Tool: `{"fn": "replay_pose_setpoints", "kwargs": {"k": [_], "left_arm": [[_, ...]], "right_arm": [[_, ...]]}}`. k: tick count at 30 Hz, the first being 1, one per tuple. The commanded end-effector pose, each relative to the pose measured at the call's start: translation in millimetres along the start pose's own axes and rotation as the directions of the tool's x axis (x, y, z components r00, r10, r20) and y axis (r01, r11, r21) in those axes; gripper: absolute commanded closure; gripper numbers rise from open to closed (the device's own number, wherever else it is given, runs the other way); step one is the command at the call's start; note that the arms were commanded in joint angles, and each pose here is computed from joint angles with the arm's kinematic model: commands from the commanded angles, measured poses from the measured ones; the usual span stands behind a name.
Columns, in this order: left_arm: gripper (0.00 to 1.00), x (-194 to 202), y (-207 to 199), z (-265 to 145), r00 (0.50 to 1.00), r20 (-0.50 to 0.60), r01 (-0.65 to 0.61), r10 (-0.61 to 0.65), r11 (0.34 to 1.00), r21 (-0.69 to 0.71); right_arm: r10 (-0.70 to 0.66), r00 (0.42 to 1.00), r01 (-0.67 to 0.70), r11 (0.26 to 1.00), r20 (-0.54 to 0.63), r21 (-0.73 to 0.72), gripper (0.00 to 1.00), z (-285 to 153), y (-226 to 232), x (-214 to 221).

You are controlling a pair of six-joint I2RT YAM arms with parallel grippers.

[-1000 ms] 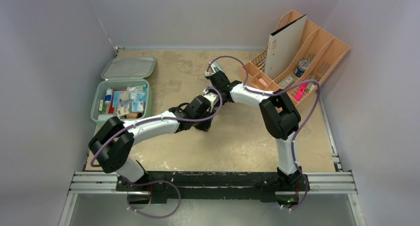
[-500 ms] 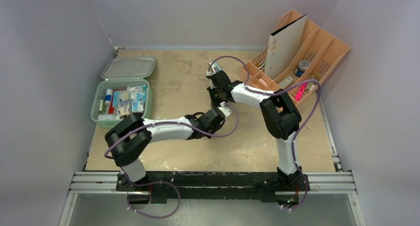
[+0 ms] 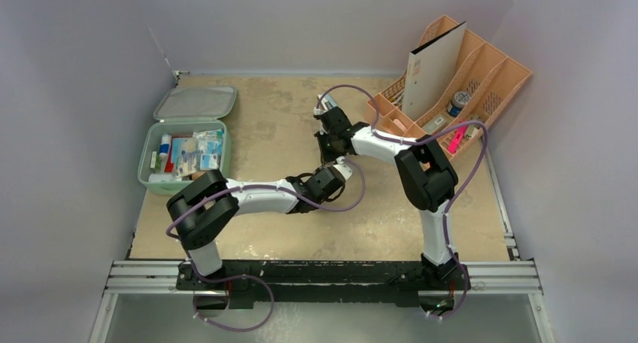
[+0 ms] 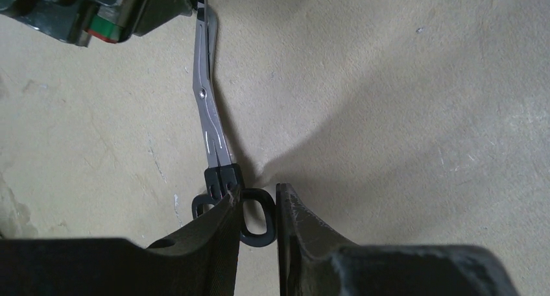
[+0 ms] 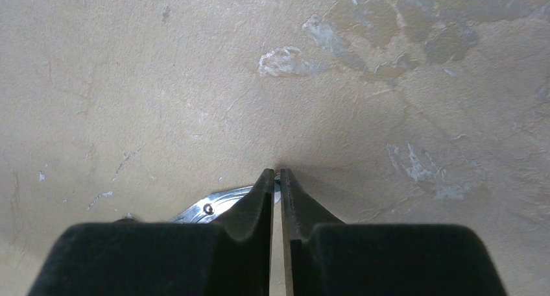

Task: Organize the medicine kit
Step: Pick up the scissors from the center of the board.

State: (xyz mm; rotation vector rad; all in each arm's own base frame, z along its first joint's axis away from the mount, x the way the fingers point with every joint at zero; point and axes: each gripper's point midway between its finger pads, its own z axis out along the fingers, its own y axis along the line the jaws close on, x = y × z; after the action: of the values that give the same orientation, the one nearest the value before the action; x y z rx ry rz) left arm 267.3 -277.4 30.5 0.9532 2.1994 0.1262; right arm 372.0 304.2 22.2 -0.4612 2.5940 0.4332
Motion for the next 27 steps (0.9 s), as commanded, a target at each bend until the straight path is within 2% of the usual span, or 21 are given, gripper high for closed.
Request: {"fn": "replay_pose_setpoints", "kwargs": {"k": [1,18,19,23,27], "left_arm": [[0.78,-6,-10,0,1.000,0.017,0.000,0.000,1.000,-0.008],[0.78,7,-7,6,0.999,-0.012,-0.044,0.043,0.994,-0.105],[0.80,6,-8,8,0.999,-0.014,-0.051,0.049,0.993,-0.106],[1.00,5,-8,7,0.998,-0.026,-0.053,0.050,0.993,-0.108],[1.00,1,1,-4,0.999,-0.022,-0.039,0.036,0.991,-0.127]], "right_arm": [[0.017,0.997,-0.014,0.999,-0.077,0.036,0.90,2,-12,23],[0.021,0.997,-0.019,0.999,-0.079,0.027,0.90,1,-12,24],[0.021,0.997,-0.019,0.999,-0.078,0.027,0.90,0,-13,24],[0.020,0.997,-0.018,0.999,-0.074,0.030,0.90,-2,-13,23],[0.025,0.998,-0.025,0.999,-0.049,0.020,0.89,-14,-9,15]]}}
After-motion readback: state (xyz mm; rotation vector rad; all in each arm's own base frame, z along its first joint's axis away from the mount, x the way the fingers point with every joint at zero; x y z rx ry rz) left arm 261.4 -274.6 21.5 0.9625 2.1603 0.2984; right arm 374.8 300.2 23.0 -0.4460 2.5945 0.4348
